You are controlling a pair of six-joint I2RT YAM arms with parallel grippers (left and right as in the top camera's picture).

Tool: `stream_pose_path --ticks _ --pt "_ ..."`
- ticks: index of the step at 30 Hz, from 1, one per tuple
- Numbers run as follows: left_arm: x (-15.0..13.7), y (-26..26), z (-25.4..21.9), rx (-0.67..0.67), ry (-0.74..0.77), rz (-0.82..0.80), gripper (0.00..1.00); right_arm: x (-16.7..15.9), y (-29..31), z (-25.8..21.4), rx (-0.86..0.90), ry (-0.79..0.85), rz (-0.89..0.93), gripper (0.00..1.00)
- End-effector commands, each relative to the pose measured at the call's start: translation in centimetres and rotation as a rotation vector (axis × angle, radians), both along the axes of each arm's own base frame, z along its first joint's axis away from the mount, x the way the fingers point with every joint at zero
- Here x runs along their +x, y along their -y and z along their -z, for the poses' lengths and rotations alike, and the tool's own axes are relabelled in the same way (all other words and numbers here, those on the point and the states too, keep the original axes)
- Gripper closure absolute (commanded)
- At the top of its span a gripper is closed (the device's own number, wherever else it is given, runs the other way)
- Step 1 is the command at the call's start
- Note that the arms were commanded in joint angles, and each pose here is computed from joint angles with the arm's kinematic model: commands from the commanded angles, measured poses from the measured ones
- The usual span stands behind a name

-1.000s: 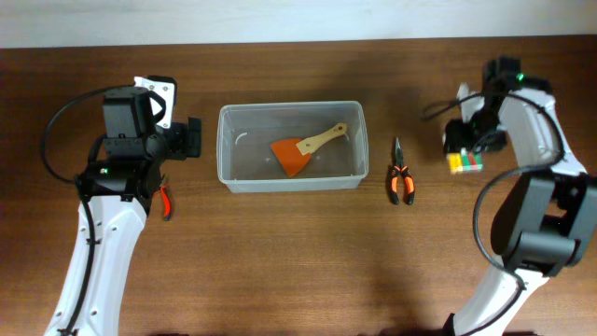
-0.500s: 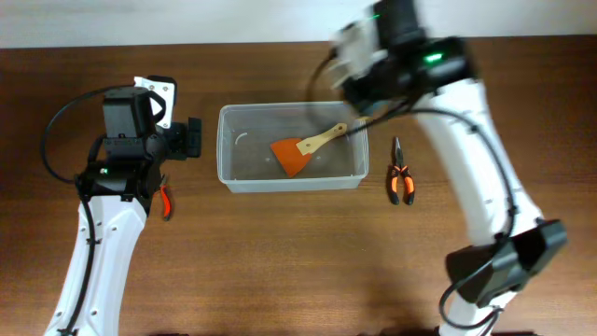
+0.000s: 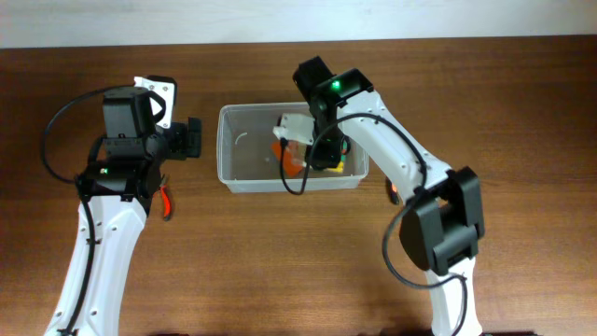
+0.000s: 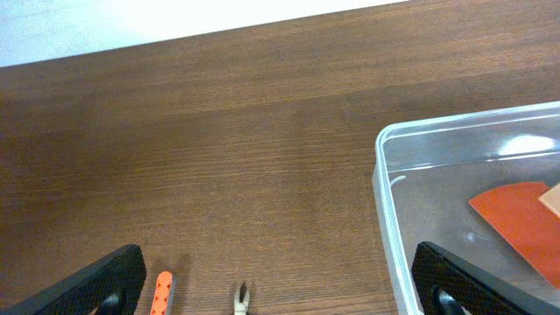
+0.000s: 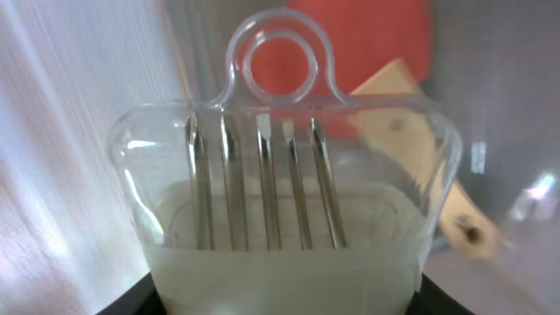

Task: Pack container
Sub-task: 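Carry the pen pack into the container and release it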

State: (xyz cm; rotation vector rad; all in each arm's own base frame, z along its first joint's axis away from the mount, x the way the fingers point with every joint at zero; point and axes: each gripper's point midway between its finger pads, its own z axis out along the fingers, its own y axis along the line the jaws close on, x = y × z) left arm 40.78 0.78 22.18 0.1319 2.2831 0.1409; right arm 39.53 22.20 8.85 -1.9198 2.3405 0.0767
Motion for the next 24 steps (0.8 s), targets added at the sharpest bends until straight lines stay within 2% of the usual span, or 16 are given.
stream_pose_path --ticks 1,4,5,7,10,12,13,14,18,22,24 --pt "0.4 -0.2 -0.7 0.000 0.018 -0.015 0.01 0.1 1.4 1.8 -0.022 -0.043 -0.091 0.91" --pt "0.4 -0.2 -0.7 0.000 0.019 -0.015 0.01 -0.1 1.6 2.7 -0.027 -0.068 -0.089 0.87" --pt "0.4 -0.2 -0.7 0.000 0.019 -0.015 0.01 0.0 1.6 2.7 -0.027 -0.068 -0.088 0.82" --pt "0.4 -0.2 -0.7 0.000 0.019 -0.015 0.01 0.2 1.6 2.6 -0.024 -0.058 -0.085 0.53" --pt "0.4 -0.2 -0.7 0.000 0.018 -0.015 0.01 0.9 2.1 1.7 -0.051 -0.019 -0.060 0.34" --pt "0.4 -0.2 -0.7 0.000 0.018 -0.015 0.01 1.8 2.8 0.3 -0.087 0.039 0.012 0.26" --pt "0.4 -0.2 -0.7 0.000 0.019 -0.015 0.01 2.7 2.9 -1.8 -0.078 0.095 0.063 0.18" --pt "0.4 -0.2 -0.7 0.000 0.019 -0.015 0.01 3.1 2.7 -3.2 -0.058 0.125 0.089 0.14" --pt "0.4 -0.2 -0.7 0.000 0.019 -0.015 0.01 3.7 2.4 -8.4 0.012 0.220 0.180 0.02" --pt "0.4 -0.2 -0.7 0.000 0.019 -0.015 0.01 3.2 3.5 -12.6 0.011 0.293 0.198 0.02" --pt "0.4 -0.2 -0.7 0.000 0.019 -0.015 0.01 3.3 5.1 -14.4 -0.005 0.343 0.285 0.02"
